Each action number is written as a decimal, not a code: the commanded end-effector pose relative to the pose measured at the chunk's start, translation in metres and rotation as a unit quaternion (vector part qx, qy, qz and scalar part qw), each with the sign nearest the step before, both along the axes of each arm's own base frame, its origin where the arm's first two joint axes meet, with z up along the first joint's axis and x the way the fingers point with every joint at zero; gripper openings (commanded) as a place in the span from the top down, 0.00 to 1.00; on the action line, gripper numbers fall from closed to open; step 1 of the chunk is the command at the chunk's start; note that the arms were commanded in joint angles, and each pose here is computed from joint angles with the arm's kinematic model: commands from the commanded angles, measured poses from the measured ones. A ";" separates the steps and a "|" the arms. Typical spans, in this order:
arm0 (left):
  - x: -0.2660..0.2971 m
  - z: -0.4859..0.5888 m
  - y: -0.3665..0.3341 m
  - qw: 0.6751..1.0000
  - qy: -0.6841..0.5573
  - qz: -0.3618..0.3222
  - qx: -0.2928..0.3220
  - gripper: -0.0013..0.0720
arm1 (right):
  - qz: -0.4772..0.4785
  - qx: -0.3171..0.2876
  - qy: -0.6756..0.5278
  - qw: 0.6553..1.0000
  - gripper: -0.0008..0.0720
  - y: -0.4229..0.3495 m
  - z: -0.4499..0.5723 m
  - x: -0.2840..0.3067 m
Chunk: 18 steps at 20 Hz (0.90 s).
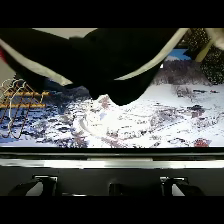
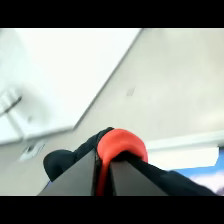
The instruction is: Fold the clothes and pants, and hang the long-sleeved shirts on hangers.
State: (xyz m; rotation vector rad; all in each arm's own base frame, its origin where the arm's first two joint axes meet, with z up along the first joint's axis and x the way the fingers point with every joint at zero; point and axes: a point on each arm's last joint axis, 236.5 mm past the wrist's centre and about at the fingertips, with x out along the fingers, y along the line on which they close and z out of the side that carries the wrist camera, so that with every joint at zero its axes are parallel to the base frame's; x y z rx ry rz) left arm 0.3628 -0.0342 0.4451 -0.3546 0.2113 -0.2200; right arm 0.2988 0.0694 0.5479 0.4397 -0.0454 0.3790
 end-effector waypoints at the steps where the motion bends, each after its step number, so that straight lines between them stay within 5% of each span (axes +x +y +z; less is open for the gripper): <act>1: -0.084 0.066 0.040 0.989 -0.087 0.120 0.024 0.93 | -0.110 -0.018 -0.100 0.989 0.93 -0.031 0.058 -0.095; 4: -0.131 0.087 0.050 0.979 -0.127 0.159 0.021 0.93 | -0.142 -0.006 -0.117 0.983 0.93 -0.040 0.064 -0.136; 8: -0.123 0.084 0.035 0.985 -0.121 0.125 0.002 0.93 | -0.138 0.025 -0.093 0.986 0.93 -0.044 0.057 -0.119; 13: -0.002 -0.003 0.007 0.999 0.014 0.035 -0.015 0.93 | -0.128 0.061 0.164 0.976 0.93 -0.061 -0.064 0.023; 18: 0.153 -0.207 -0.027 0.972 0.235 -0.011 -0.026 0.93 | -0.096 0.089 0.449 0.884 0.93 -0.067 -0.284 0.161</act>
